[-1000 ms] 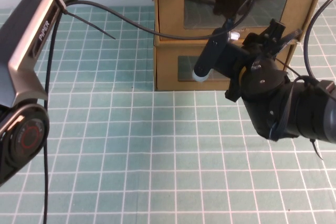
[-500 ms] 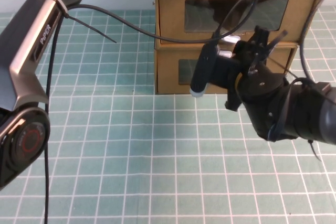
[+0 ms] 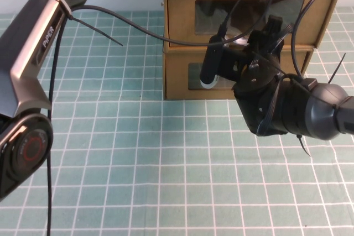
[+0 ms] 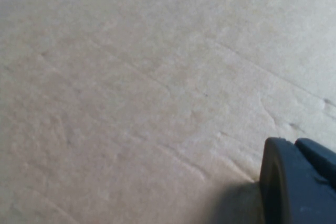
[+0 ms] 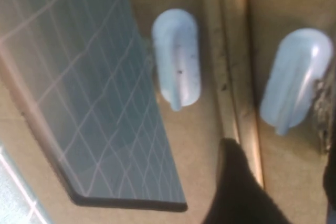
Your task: Open the shoe box
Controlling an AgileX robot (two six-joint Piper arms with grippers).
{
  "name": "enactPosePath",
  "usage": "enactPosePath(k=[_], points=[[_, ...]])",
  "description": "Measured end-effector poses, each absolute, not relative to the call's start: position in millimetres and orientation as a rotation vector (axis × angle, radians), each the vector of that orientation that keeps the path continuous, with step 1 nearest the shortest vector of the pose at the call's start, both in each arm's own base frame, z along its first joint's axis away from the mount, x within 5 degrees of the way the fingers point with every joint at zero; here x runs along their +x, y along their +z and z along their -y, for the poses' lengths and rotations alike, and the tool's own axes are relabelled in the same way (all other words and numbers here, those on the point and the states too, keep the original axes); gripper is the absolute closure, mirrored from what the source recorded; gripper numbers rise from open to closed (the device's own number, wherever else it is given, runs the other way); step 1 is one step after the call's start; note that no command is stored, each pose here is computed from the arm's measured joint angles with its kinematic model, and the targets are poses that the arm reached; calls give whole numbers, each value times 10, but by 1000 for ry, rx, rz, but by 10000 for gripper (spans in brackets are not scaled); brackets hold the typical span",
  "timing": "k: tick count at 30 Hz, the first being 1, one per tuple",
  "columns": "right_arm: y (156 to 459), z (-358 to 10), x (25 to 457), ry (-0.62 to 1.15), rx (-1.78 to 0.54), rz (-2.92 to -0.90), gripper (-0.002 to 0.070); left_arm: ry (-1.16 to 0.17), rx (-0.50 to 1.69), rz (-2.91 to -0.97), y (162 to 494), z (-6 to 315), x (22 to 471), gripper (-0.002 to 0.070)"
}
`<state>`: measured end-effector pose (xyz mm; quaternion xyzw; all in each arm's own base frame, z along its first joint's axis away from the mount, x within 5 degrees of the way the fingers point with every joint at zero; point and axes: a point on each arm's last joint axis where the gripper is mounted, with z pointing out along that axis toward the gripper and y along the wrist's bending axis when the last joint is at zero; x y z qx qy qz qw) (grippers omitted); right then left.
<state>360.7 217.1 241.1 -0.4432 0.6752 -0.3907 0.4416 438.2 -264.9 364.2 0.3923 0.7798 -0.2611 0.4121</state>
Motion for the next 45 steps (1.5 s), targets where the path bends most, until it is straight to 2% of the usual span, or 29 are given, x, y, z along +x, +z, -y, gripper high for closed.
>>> enactPosePath(k=[23, 35, 45], points=[[2375, -2255, 3603, -865, -1163, -1657, 353, -659, 987, -1961, 3642, 2649, 4381, 680], [2371, -2227, 3630, -842, -1147, -1669, 353, -661, 984, -1959, 3644, 2651, 4381, 680], [2489, -2304, 3784, -801, -1063, -1686, 356, -660, 978, -1955, 3642, 2653, 4390, 680]])
